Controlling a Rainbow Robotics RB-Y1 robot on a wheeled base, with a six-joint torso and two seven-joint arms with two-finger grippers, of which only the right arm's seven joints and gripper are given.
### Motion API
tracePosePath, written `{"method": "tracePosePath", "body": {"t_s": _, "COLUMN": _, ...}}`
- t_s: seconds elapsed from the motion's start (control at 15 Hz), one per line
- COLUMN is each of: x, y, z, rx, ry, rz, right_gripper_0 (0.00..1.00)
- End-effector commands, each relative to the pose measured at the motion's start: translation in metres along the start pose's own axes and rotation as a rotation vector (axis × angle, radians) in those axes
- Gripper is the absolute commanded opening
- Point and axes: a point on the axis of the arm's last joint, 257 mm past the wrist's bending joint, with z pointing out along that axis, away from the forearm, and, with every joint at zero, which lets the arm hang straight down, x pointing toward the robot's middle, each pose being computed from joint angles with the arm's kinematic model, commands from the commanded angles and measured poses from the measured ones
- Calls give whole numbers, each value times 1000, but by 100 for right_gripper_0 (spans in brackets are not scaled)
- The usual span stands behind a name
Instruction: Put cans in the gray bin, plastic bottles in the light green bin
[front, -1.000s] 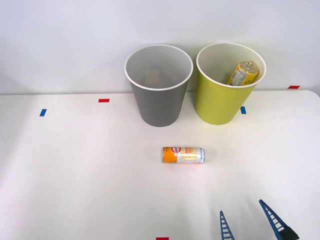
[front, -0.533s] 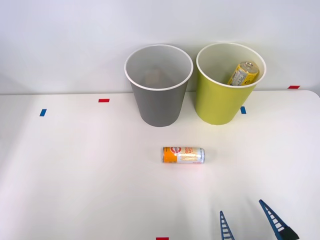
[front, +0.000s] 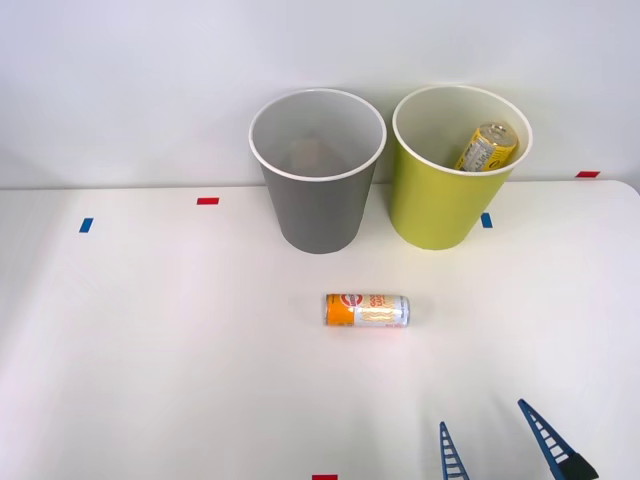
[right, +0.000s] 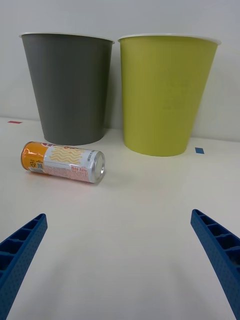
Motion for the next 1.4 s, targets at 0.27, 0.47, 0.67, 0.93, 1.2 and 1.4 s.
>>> {"method": "tracePosePath", "body": {"t_s": 0.27, "x": 0, "y": 0, "z": 0, "rx": 0, "ry": 0, "rz": 0, "right_gripper_0": 100}}
{"method": "tracePosePath", "body": {"t_s": 0.47, "x": 18, "y": 0, "z": -7, "rx": -4, "ry": 41, "rz": -32, "right_gripper_0": 100}}
{"method": "tracePosePath", "body": {"t_s": 0.67, "x": 9, "y": -13, "z": 4, "rx": -29, "ry": 7, "rz": -133, "right_gripper_0": 100}}
{"method": "tracePosePath", "body": {"t_s": 0.93, "x": -4, "y": -26, "z": 19, "rx": -24, "ry": -23, "rz": -143, "right_gripper_0": 100}}
{"method": "tracePosePath", "body": {"t_s": 1.2, "x": -11, "y": -29, "z": 27, "rx": -37, "ry": -22, "rz": -18, "right_gripper_0": 100}}
{"method": "tracePosePath", "body": {"t_s": 1.4, "x": -14, "y": -41, "z": 30, "rx": -47, "ry": -28, "rz": 0, "right_gripper_0": 100}}
